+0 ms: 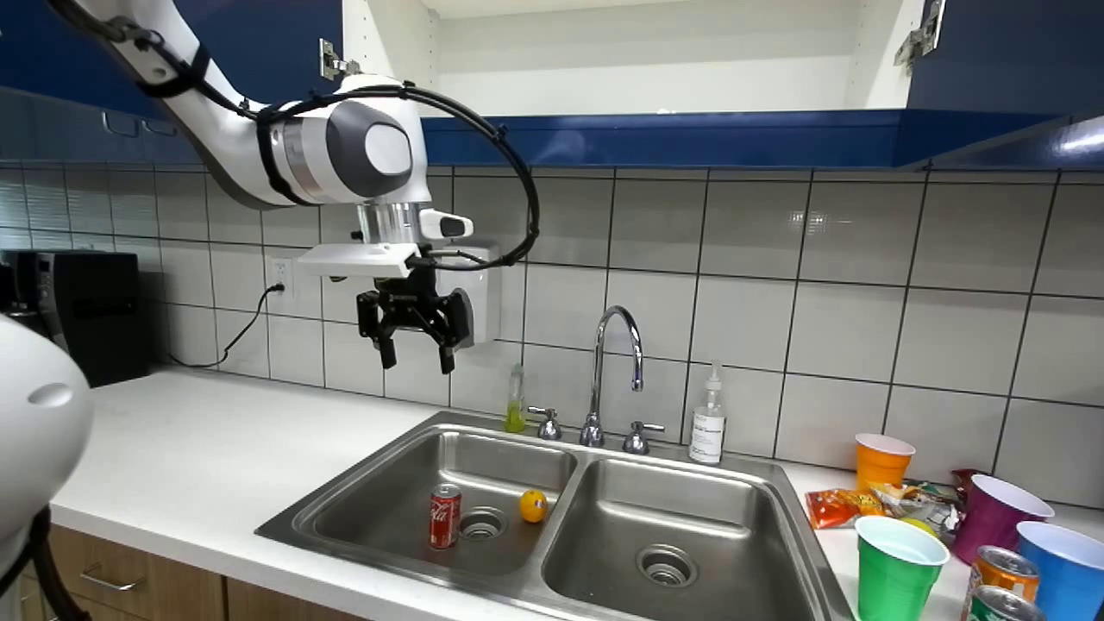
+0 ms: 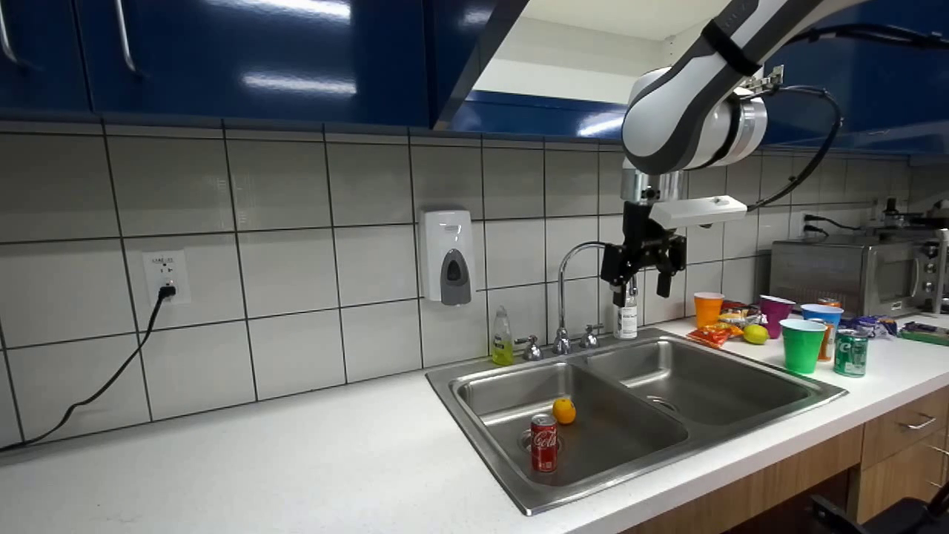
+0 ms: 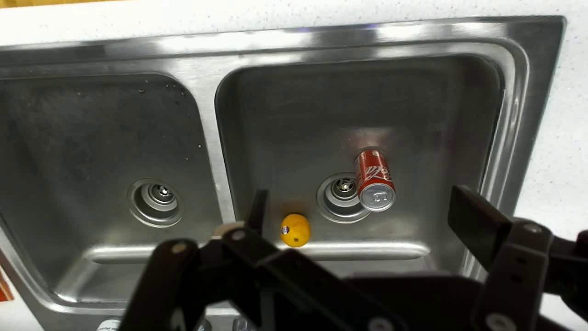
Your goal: Remove the red can from the sink and put it in the cabinet
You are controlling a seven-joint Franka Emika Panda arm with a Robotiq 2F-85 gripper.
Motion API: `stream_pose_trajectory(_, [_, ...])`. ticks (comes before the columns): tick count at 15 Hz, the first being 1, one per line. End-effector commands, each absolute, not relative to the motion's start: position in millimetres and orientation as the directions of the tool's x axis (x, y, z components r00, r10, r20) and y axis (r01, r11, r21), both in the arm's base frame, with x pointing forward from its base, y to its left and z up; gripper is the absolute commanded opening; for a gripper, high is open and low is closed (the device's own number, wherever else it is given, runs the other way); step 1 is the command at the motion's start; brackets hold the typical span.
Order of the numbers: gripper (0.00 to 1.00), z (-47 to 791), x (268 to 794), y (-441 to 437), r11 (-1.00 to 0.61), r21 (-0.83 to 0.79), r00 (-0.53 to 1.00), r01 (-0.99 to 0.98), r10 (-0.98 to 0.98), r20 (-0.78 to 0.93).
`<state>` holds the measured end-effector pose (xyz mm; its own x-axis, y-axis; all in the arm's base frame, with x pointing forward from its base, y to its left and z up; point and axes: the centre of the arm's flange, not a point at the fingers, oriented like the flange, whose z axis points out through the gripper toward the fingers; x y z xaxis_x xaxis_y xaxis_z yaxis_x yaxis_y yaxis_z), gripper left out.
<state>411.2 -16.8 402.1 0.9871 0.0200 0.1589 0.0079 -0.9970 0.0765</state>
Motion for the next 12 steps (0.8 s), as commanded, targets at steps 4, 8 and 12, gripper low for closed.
stream_pose_trajectory(4, [1.00,371,424,-13,-0.996,0.079,0.991,0.029,0.039,0.124])
stream_pose_trajectory(8, [1.00,342,434,-8,-0.996,0.075,0.993,0.040,0.048,0.109])
stream_pose_trajectory(12, [1.00,312,439,-5,-0.995,0.083,0.993,0.054,0.062,0.100])
